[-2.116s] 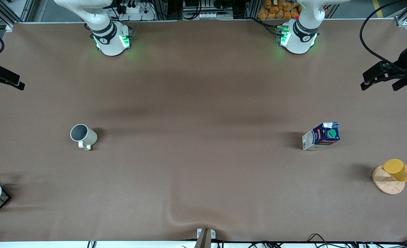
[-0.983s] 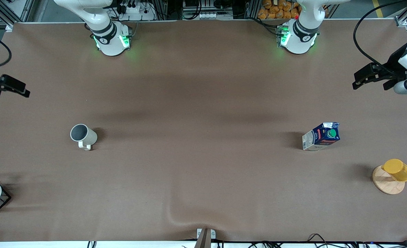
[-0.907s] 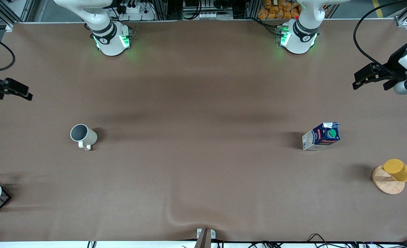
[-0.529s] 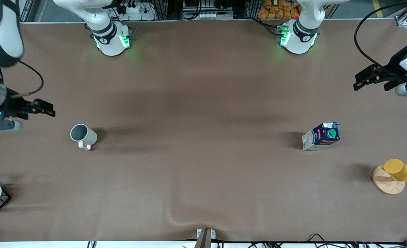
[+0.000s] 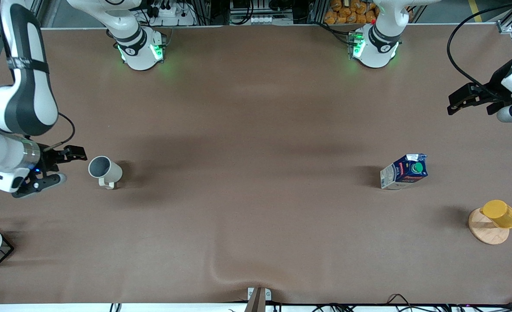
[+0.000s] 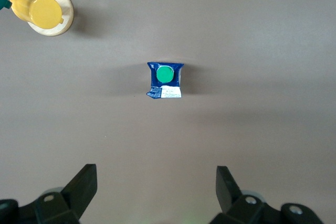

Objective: Place milk next to cup
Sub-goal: 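Reach the right gripper to the white mug while the left gripper reaches the milk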

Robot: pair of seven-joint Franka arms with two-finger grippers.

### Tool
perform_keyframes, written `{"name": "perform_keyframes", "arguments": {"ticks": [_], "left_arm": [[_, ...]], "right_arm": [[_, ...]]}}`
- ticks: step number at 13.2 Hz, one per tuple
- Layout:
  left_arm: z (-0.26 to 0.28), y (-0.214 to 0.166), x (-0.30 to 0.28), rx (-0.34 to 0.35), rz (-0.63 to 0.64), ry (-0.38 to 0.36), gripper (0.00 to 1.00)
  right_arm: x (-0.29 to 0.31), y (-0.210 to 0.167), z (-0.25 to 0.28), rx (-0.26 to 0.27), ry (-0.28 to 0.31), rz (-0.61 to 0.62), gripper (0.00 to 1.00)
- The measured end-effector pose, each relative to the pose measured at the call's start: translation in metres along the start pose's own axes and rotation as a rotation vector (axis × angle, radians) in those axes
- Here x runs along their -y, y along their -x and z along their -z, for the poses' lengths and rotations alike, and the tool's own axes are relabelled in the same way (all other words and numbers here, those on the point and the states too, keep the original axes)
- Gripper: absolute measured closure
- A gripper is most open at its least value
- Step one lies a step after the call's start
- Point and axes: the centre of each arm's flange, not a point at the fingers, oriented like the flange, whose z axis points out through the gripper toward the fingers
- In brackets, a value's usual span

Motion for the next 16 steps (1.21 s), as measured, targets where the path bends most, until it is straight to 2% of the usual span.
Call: {"name": "perform_keyframes", "arguments": {"ticks": [3, 7, 9, 13, 15, 16], "left_arm": [[-0.017, -0.009, 0.005, 0.031, 0.009, 0.002, 0.00], [-0.049, -0.021, 0.013, 0.061, 0.025, 0.014, 0.00], [-0.066, -0.024, 0.008, 0.054, 0.058, 0.045, 0.00], [-0.106, -0.022, -0.007, 0.044, 0.084, 0.046, 0.00], [-0.128, -0.025, -0.009, 0.039, 0.078, 0.033, 0.00], [-0.140, -0.031, -0.006, 0.036, 0.069, 0.004, 0.00]], "right_arm": [[-0.008, 0.000, -0.034, -0.014, 0.008, 0.019, 0.00], [-0.008, 0.008, -0.074, 0.013, -0.008, 0.040, 0.00], [-0.012, 0.012, -0.092, -0.002, 0.000, 0.075, 0.00], [-0.029, 0.016, -0.119, -0.027, 0.017, 0.135, 0.00], [-0.032, 0.014, -0.129, -0.030, 0.021, 0.149, 0.00], [-0.032, 0.013, -0.134, -0.033, 0.025, 0.151, 0.00]]}}
